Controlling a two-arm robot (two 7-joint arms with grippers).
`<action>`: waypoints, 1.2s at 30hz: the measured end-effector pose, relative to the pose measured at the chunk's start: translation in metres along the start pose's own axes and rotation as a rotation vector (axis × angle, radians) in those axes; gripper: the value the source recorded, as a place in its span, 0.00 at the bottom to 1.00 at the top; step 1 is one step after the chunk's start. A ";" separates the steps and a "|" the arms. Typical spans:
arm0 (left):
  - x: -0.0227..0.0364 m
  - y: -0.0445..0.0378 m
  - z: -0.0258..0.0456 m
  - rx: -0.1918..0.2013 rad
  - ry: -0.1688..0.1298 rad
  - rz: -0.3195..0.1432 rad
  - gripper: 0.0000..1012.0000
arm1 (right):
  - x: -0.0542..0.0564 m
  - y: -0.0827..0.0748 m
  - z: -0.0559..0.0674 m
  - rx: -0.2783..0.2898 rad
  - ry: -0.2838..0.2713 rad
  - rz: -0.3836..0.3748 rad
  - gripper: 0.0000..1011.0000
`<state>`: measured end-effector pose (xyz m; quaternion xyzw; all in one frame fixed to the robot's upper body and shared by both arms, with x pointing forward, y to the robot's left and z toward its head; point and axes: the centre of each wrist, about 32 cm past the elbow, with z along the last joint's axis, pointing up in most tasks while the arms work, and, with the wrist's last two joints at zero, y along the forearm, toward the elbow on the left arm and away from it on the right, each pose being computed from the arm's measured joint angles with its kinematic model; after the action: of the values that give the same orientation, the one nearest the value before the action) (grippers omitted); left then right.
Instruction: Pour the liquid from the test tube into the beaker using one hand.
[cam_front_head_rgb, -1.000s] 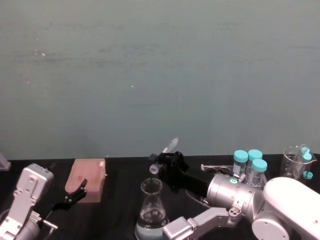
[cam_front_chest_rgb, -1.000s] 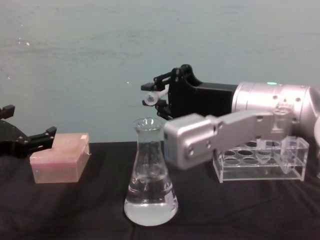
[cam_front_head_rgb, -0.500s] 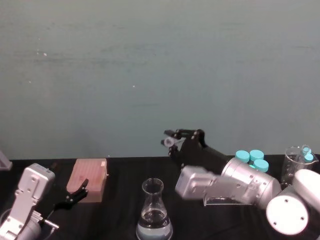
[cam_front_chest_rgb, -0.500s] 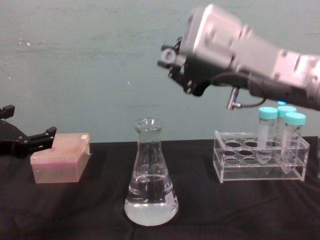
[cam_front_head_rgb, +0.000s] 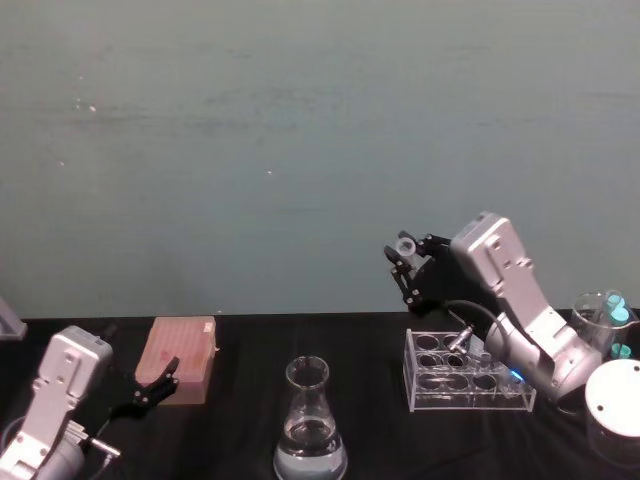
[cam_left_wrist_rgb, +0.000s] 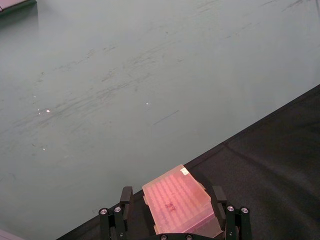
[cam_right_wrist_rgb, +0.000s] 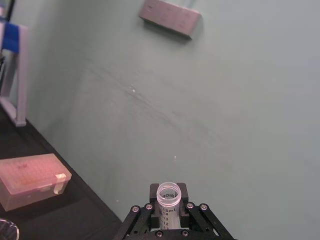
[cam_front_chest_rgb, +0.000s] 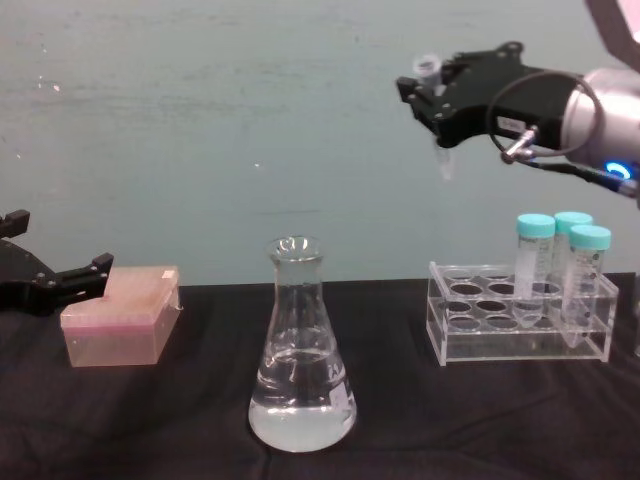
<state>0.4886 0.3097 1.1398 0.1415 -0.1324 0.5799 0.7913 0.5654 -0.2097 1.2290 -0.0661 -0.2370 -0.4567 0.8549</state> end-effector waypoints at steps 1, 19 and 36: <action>0.0000 0.0000 0.0000 0.000 0.000 0.000 0.99 | 0.000 -0.001 0.000 -0.005 0.014 -0.005 0.20; 0.0000 0.0000 0.0000 0.000 0.000 0.000 0.99 | -0.003 -0.016 -0.029 -0.127 0.272 -0.047 0.20; 0.0000 0.0000 0.0000 0.000 0.000 0.000 0.99 | 0.002 -0.017 -0.046 -0.168 0.341 -0.033 0.20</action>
<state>0.4886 0.3097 1.1398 0.1415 -0.1324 0.5799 0.7913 0.5688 -0.2363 1.1877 -0.0550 -0.0505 -0.4934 0.8666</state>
